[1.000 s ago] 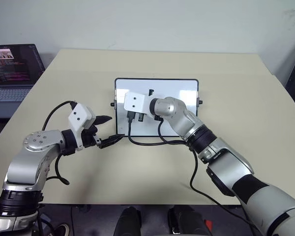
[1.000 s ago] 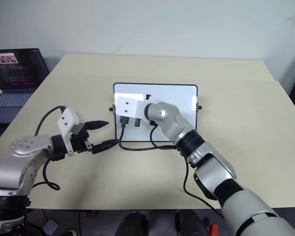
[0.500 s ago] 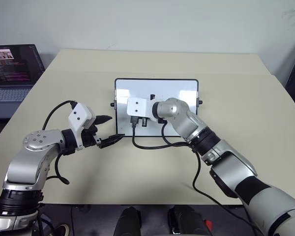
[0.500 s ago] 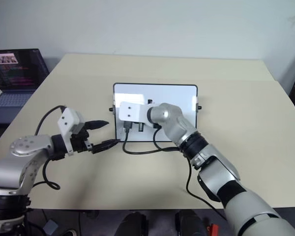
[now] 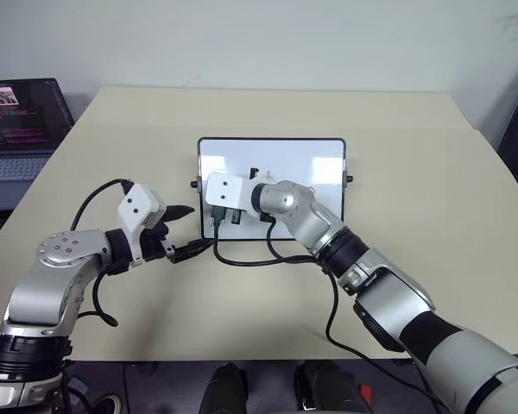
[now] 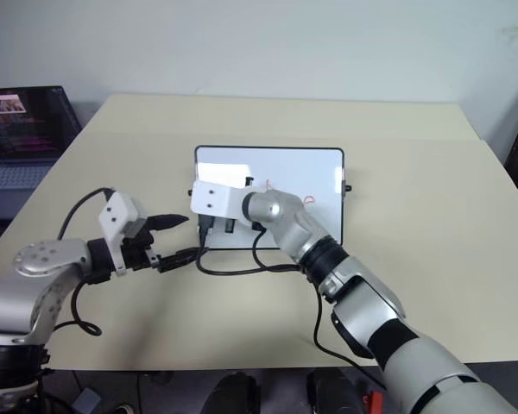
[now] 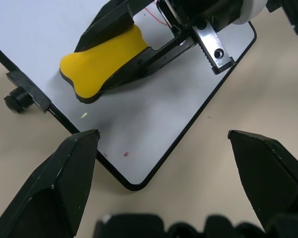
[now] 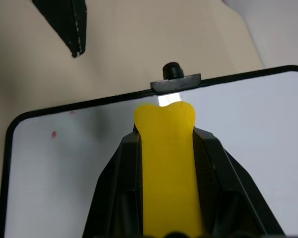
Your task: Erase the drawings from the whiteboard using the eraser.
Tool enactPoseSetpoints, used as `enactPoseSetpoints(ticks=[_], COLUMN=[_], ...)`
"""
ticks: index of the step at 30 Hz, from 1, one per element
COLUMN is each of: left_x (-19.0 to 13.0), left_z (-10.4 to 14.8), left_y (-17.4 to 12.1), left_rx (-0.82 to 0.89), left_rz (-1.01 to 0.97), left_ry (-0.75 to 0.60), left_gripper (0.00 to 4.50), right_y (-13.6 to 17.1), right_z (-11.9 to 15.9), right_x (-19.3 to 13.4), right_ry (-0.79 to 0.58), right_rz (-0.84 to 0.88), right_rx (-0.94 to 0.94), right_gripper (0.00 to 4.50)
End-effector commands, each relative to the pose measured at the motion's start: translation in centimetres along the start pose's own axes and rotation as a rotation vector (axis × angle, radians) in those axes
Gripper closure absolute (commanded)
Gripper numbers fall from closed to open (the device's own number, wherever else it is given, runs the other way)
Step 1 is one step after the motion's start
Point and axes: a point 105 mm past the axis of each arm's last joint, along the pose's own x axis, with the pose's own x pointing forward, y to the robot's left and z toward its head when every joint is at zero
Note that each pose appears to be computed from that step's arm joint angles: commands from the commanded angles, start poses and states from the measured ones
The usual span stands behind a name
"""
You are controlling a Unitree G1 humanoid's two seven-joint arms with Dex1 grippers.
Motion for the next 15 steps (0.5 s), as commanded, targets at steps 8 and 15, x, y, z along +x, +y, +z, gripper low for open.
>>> enactPoseSetpoints(ticks=[8, 15], left_x=[-0.5, 0.1], left_z=[1.4, 2.1], left_y=[0.4, 0.8], left_rx=[0.050, 0.058], left_rz=[0.026, 0.045], left_ry=[-0.036, -0.083], left_gripper=[0.00, 0.00], right_y=[-0.5, -5.3], right_z=[-0.8, 2.6], right_x=[-0.6, -3.9], right_ry=[0.031, -0.190], right_rz=[0.063, -0.152], right_rx=[0.012, 0.219], right_gripper=[3.48, 3.48])
